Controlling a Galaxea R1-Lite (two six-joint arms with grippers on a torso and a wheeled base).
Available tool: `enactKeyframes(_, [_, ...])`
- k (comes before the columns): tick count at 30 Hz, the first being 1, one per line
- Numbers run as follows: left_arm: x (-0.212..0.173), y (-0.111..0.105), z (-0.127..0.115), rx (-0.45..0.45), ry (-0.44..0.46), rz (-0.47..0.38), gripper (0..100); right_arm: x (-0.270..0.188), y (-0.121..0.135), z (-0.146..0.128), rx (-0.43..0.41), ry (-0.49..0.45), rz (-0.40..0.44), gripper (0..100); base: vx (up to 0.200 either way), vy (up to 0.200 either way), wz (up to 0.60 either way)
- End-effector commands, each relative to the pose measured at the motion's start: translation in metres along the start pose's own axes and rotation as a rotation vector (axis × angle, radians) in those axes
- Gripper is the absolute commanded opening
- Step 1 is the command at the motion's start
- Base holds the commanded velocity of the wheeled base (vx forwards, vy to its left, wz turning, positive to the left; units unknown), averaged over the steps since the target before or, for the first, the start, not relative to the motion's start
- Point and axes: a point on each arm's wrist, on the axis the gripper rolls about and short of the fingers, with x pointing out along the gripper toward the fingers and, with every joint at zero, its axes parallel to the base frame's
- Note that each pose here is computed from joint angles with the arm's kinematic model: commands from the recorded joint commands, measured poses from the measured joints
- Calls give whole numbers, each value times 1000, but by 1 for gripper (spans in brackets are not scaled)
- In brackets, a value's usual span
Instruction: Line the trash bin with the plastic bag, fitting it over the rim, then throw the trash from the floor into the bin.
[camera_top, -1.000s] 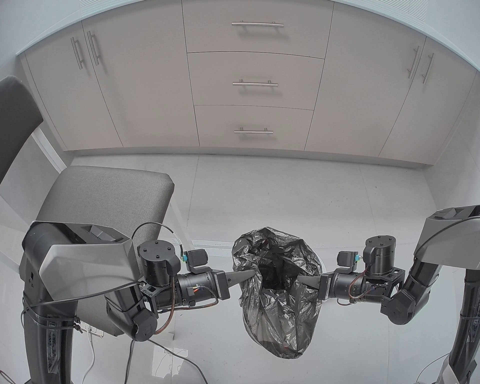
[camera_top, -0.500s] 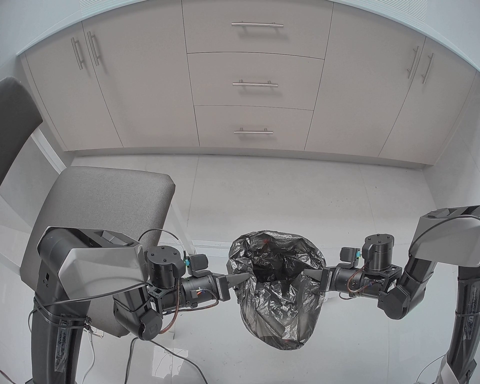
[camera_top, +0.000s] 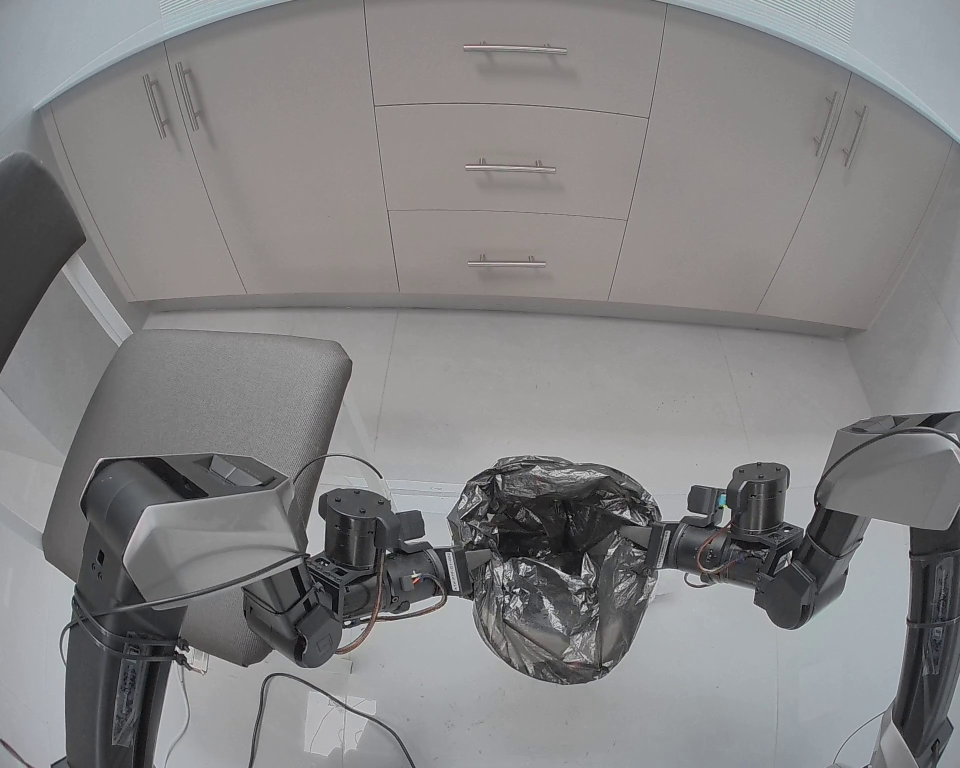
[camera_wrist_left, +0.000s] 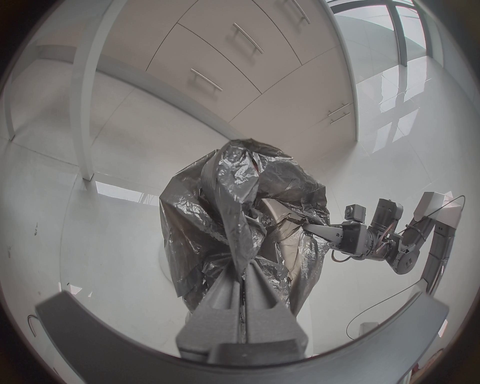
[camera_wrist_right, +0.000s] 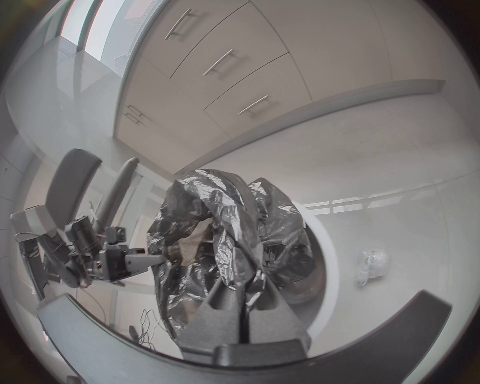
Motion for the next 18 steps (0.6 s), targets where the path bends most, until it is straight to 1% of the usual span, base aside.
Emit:
enactKeyframes(1, [2,-9,4,14,-17,-9,0,4,-6,1,3,-13,-24,0,0,0,0])
enactKeyframes(4, [2,-14,4,18,-22,2,0,4,-7,1,1,-16,-28,0,0,0,0])
enactKeyframes(5, [3,-23,3,24,-23,15,0,3,-7,3,1,-21,-29,0,0,0,0])
enactKeyframes(6, [4,-28,2,27,-21,23,0,3,-7,3,1,-21,-29,0,0,0,0])
enactKeyframes(8, [5,-37,0,32,-17,35,0,3,-7,3,-1,-22,-29,0,0,0,0])
enactKeyframes(11, [7,-47,0,46,-24,77,0,3,-7,4,-1,-25,-32,0,0,0,0])
enactKeyframes(14, [11,-50,-2,100,-38,149,0,3,-8,5,-9,-35,-50,0,0,0,0])
enactKeyframes(15, [14,-52,-3,147,-58,199,0,3,-8,5,-18,-42,-67,0,0,0,0])
enactKeyframes(17, [16,-57,-7,176,-70,225,0,3,-8,6,-35,-48,-79,0,0,0,0])
enactKeyframes(18, [17,-60,-9,178,-67,222,0,3,-8,6,-45,-48,-81,0,0,0,0])
